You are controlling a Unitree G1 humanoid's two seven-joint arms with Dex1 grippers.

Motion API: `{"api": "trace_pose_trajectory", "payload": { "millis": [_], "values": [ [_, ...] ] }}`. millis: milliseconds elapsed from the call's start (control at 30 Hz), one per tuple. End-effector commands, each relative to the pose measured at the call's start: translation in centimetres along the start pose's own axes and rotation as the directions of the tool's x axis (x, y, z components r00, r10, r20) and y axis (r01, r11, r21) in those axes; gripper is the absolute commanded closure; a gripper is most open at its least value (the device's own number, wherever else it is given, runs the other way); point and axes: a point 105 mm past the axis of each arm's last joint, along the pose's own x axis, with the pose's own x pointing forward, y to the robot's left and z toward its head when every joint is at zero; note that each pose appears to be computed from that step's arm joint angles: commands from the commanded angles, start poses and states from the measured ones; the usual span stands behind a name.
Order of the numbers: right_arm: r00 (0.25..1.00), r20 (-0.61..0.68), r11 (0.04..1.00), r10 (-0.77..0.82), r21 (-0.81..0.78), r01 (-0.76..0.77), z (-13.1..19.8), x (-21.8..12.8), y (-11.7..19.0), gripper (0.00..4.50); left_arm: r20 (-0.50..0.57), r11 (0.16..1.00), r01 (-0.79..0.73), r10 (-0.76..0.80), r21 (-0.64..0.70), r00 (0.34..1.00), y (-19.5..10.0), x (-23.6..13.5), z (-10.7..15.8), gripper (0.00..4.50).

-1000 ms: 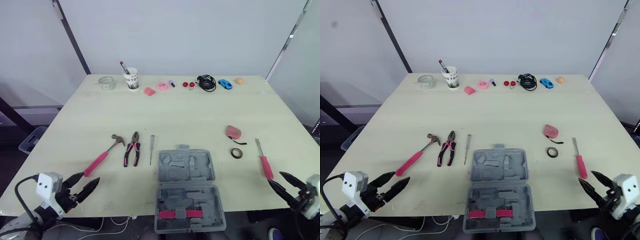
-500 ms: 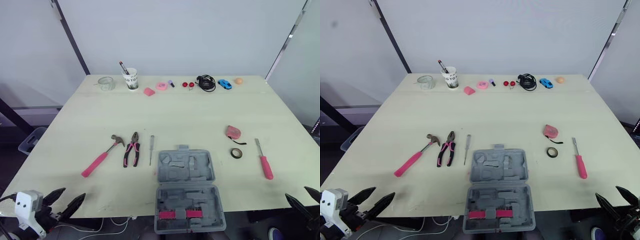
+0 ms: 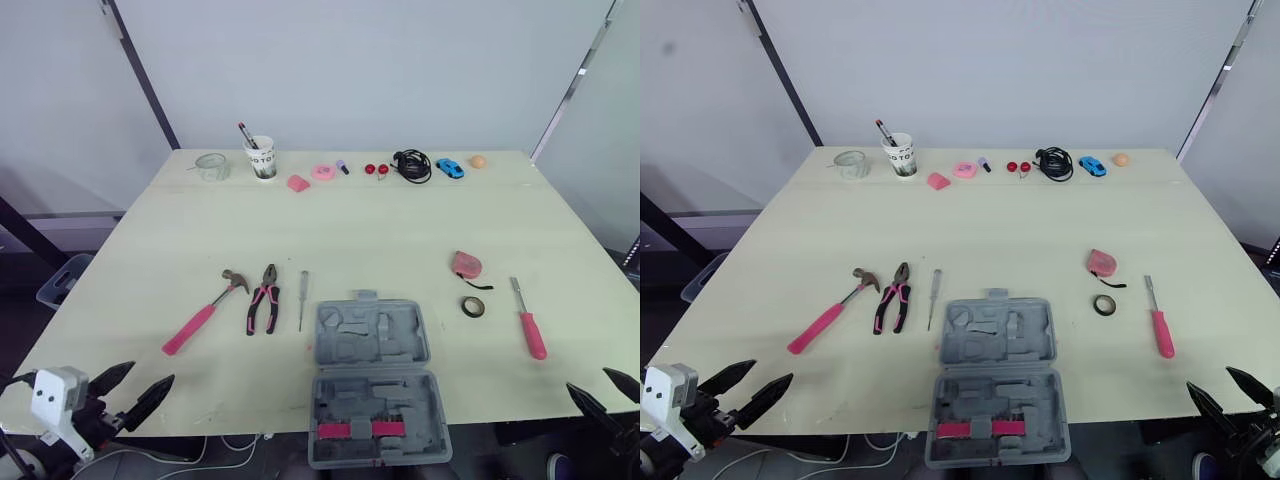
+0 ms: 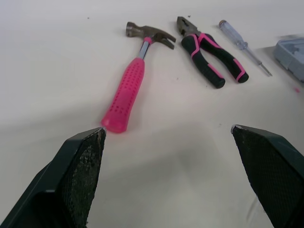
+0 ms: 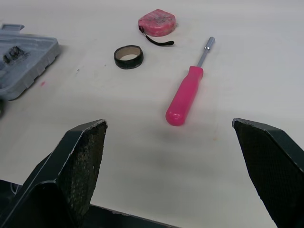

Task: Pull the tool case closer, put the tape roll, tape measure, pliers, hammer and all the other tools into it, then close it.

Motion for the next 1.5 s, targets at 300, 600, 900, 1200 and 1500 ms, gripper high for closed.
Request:
{"api": "trace_pose_trajectory", "payload": {
  "millis": [300, 600, 900, 1200, 1500],
  "values": [
    [0.989, 0.064, 0.989, 0.135, -0.074, -0.130, 2.9, 3.2, 2.2, 0.05, 0.093, 0.980, 0.172, -0.181, 0.095, 0.979, -4.0, 3.5, 4.5, 0.00],
    [0.962, -0.078, 0.944, 0.261, -0.189, -0.271, 3.4, 8.2, 5.2, 0.05, 0.133, 0.883, 0.400, -0.439, 0.246, 0.889, -7.4, 5.9, 8.4, 0.00],
    [0.856, -0.386, 0.794, 0.343, -0.369, -0.484, 5.6, 13.0, 5.7, 0.05, 0.097, 0.675, 0.653, -0.717, 0.342, 0.690, -11.7, 7.2, 11.0, 0.00],
    [0.682, -0.624, 0.623, 0.381, -0.372, -0.688, 7.5, 16.2, 6.6, 0.05, 0.085, 0.565, 0.739, -0.812, 0.367, 0.578, -14.1, 7.9, 12.2, 0.00],
    [0.519, -0.825, 0.469, 0.224, -0.376, -0.799, 6.9, 18.5, 5.7, 0.05, 0.078, 0.528, 0.754, -0.835, 0.392, 0.544, -15.1, 7.7, 12.8, 0.00]
  ]
}}
